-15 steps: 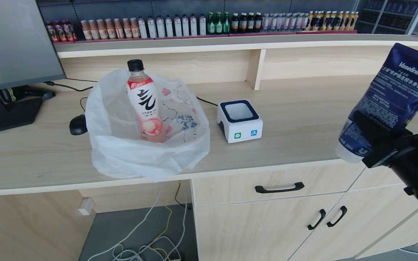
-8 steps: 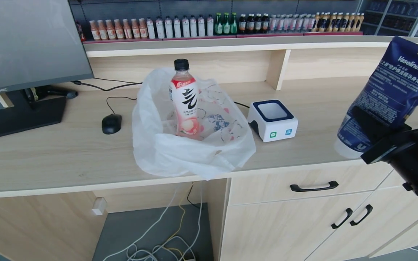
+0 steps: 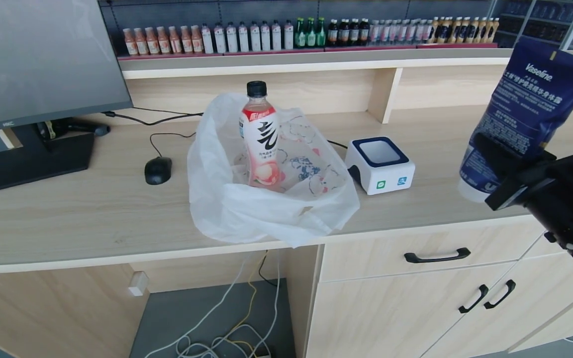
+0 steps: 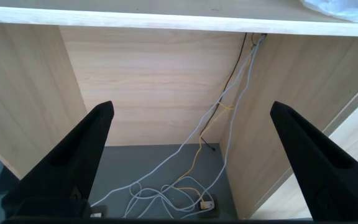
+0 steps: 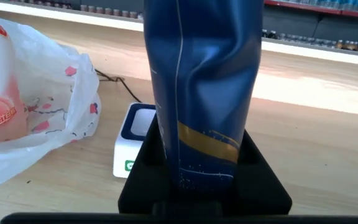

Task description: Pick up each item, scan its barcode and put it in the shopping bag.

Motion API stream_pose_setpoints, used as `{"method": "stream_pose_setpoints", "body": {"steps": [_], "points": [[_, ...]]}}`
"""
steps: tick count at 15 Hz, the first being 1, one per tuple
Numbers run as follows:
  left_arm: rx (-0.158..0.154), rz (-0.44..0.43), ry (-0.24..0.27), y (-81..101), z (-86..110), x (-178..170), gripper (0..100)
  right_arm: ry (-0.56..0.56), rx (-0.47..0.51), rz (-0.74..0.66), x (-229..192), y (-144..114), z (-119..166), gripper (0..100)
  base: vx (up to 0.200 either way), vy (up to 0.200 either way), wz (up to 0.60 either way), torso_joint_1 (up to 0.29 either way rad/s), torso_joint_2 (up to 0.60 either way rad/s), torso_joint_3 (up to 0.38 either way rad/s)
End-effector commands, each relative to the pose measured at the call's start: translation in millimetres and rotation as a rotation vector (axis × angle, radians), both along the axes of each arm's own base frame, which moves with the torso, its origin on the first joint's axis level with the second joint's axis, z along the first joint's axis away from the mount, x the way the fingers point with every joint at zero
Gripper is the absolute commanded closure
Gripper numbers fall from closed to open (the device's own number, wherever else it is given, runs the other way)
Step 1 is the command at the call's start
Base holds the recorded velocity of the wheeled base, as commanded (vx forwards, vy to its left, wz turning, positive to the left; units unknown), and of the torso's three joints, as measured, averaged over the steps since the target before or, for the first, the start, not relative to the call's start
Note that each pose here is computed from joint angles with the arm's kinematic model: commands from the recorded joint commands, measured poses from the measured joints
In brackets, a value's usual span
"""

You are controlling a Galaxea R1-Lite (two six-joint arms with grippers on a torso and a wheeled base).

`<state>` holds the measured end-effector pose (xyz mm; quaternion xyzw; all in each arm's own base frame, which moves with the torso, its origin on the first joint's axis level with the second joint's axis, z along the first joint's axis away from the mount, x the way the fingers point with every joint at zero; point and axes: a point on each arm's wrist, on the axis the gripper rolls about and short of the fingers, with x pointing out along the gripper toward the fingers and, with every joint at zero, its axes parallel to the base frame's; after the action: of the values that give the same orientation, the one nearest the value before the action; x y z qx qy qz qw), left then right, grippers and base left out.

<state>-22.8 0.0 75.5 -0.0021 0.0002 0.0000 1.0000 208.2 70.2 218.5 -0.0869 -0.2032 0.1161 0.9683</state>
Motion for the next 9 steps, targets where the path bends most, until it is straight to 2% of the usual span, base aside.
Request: {"method": "stream_pose_setpoints", "body": {"steps": [1,4,6,9], "points": [[0.0,0.0,0.0,0.0,0.0,0,0,-0.025,-0.036,0.01,7,3,11,100,0.0,0.0,0.0,0.0,0.0,0.0],[0.0,-0.002,0.0,0.0,0.0,0,0,-0.041,-0.104,0.022,32,12,34,100,0.0,0.0,0.0,0.0,0.0,0.0],[0.0,0.0,0.0,0.0,0.0,0,0,-0.058,-0.165,0.058,48,19,38,100,0.0,0.0,0.0,0.0,0.0,0.0],[0.0,0.0,0.0,0.0,0.0,0,0,-0.116,-0.268,0.04,63,17,41,100,0.0,0.0,0.0,0.0,0.0,0.0]]}}
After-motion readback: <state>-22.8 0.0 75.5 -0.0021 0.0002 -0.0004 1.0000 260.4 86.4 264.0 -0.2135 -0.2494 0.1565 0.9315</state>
